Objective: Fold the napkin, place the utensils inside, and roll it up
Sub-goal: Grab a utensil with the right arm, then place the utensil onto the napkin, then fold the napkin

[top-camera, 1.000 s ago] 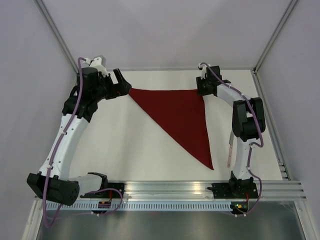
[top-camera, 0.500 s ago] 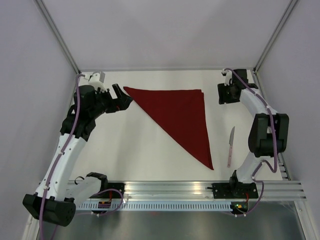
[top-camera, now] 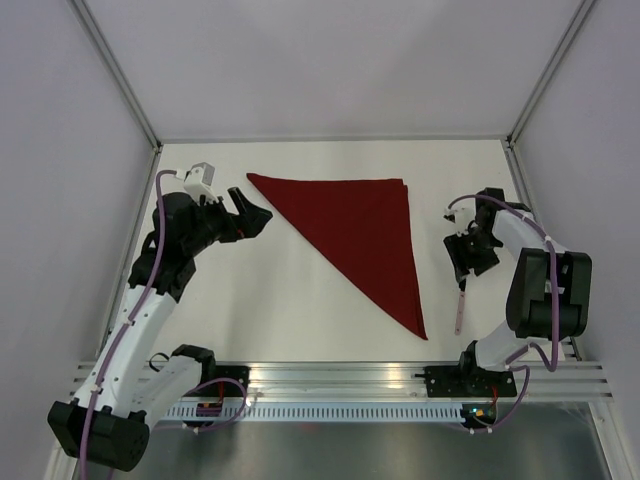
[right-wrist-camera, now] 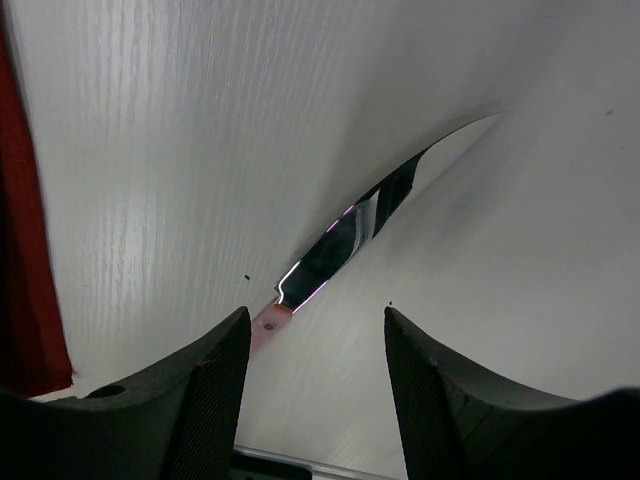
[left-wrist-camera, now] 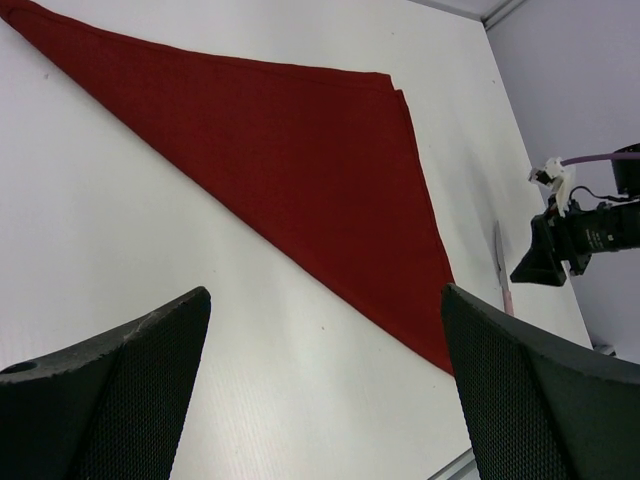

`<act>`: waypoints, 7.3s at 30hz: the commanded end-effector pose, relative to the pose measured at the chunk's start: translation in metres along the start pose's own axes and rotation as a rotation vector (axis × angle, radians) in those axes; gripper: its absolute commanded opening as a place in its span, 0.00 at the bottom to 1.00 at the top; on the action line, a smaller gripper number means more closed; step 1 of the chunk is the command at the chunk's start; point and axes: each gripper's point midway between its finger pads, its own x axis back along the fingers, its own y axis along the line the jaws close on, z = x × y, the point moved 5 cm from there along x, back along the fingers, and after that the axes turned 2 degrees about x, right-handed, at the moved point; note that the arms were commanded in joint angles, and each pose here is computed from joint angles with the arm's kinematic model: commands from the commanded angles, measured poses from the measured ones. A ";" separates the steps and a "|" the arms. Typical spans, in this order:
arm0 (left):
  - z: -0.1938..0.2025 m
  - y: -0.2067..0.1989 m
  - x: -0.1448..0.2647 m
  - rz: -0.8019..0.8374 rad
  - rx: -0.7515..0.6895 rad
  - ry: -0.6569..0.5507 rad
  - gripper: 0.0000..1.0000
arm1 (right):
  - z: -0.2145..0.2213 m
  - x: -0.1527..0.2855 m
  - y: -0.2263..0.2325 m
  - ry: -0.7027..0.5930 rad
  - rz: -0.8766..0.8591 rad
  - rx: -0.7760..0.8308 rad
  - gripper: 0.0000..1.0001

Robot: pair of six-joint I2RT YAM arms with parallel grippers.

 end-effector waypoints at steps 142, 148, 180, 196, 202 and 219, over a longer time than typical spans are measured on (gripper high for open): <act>-0.034 -0.009 0.014 -0.087 -0.023 -0.034 1.00 | -0.241 -0.021 0.301 -0.169 -0.333 0.368 0.47; -0.036 -0.020 0.003 0.050 -0.041 -0.094 1.00 | -0.271 0.058 0.255 -0.452 -0.319 0.293 0.52; 0.314 -0.185 -0.068 0.410 -1.112 -0.007 0.88 | -0.181 0.134 0.014 -0.722 -0.163 -0.193 0.53; 0.373 -0.208 -0.087 0.504 -1.210 0.000 0.57 | -0.179 0.131 0.016 -0.717 -0.174 -0.196 0.52; 0.383 -0.211 -0.094 0.514 -1.216 -0.005 0.57 | -0.179 0.130 0.017 -0.714 -0.175 -0.195 0.51; 0.400 -0.215 -0.109 0.518 -1.240 -0.019 0.42 | -0.179 0.126 0.017 -0.705 -0.187 -0.197 0.49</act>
